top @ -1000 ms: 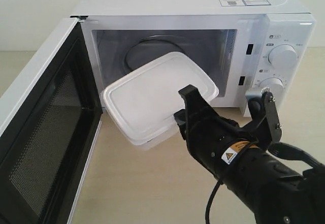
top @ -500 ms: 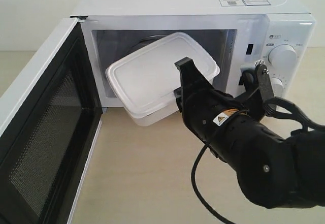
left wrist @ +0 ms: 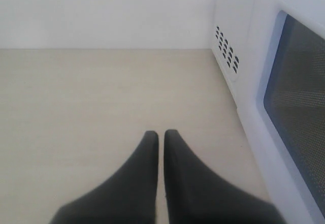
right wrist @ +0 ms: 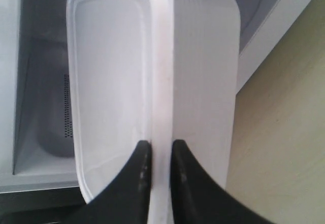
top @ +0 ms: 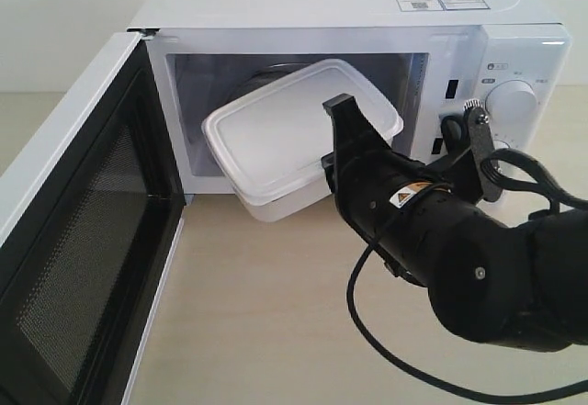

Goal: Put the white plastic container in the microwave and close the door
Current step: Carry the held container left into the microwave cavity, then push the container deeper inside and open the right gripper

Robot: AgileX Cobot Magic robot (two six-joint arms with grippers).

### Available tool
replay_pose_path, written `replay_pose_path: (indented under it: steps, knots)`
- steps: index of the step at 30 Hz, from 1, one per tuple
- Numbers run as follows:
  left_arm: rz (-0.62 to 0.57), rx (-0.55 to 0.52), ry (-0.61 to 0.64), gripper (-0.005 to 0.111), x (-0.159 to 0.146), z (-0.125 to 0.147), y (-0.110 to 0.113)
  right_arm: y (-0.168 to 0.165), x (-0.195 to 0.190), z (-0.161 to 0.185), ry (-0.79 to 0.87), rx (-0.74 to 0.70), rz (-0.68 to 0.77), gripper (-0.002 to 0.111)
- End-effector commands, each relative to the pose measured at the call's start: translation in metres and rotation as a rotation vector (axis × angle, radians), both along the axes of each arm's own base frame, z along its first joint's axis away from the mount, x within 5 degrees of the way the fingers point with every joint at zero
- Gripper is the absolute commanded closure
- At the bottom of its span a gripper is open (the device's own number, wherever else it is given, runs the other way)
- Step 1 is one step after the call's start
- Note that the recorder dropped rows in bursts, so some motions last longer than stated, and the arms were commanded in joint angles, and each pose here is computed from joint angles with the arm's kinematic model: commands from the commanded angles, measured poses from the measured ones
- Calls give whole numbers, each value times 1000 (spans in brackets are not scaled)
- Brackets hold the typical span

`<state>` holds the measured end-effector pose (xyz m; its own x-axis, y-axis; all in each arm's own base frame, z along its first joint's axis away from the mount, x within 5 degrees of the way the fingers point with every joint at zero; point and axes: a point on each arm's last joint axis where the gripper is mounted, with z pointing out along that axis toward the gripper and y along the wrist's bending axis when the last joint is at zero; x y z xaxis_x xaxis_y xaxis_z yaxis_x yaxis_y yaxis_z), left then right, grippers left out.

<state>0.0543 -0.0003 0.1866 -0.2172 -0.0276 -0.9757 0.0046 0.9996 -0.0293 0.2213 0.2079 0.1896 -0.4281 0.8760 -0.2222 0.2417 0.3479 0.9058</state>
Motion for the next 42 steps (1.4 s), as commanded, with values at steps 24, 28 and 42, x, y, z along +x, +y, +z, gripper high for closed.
replay_pose_path:
  steps: [24, 28, 42]
  knots:
    - [-2, -6, -1, 102, 0, -1, 0, 18, 65, -16, -55, 81, -108, 108]
    - [-2, -6, -1, 102, 0, -1, 0, 19, 77, -16, -63, 85, -112, 108]
    - [-2, -6, -1, 102, 0, -1, 0, 23, 103, -24, -81, 114, -101, 108]
